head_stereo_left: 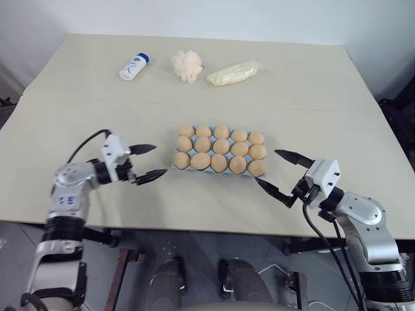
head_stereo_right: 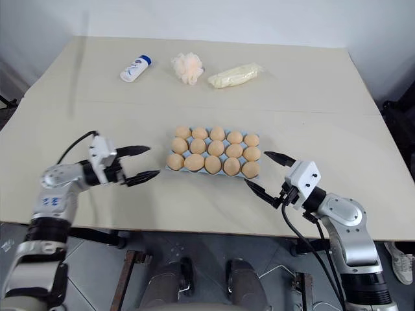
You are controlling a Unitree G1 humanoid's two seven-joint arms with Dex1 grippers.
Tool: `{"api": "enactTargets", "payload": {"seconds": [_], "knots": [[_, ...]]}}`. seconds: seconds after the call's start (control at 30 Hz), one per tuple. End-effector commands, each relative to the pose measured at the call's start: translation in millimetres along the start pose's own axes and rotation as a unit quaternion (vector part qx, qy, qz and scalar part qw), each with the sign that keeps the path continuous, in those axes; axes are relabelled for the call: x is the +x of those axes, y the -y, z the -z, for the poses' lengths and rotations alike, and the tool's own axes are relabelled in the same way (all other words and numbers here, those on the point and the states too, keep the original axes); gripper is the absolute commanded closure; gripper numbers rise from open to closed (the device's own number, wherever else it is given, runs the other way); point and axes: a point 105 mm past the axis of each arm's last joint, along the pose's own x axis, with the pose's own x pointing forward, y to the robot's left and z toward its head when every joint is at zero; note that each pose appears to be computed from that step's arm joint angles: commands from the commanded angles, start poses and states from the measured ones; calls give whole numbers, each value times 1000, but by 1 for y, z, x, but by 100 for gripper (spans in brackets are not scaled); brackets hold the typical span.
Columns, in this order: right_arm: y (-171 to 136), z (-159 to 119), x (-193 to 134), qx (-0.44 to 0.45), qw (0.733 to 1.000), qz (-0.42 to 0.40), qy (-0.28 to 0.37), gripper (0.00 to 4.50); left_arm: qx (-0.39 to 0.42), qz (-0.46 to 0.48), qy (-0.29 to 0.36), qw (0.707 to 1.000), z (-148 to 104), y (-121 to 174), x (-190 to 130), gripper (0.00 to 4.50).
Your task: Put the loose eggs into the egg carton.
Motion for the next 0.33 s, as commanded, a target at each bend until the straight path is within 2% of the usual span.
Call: {"api": "enactTargets", "payload": {"seconds": [0.03, 0.17, 0.33], "knots": [[5, -12, -5, -21, 1000, -3, 8, 0, 40, -2, -11, 999, -5, 2, -24, 20], [9, -9, -8, -19, 1000, -13, 3, 0, 41, -58, -17, 997, 0, -5, -45, 20], [16, -3, -8, -11, 1000, -16, 3, 0, 37, -104, 7, 994, -6, -6, -45, 20]]}}
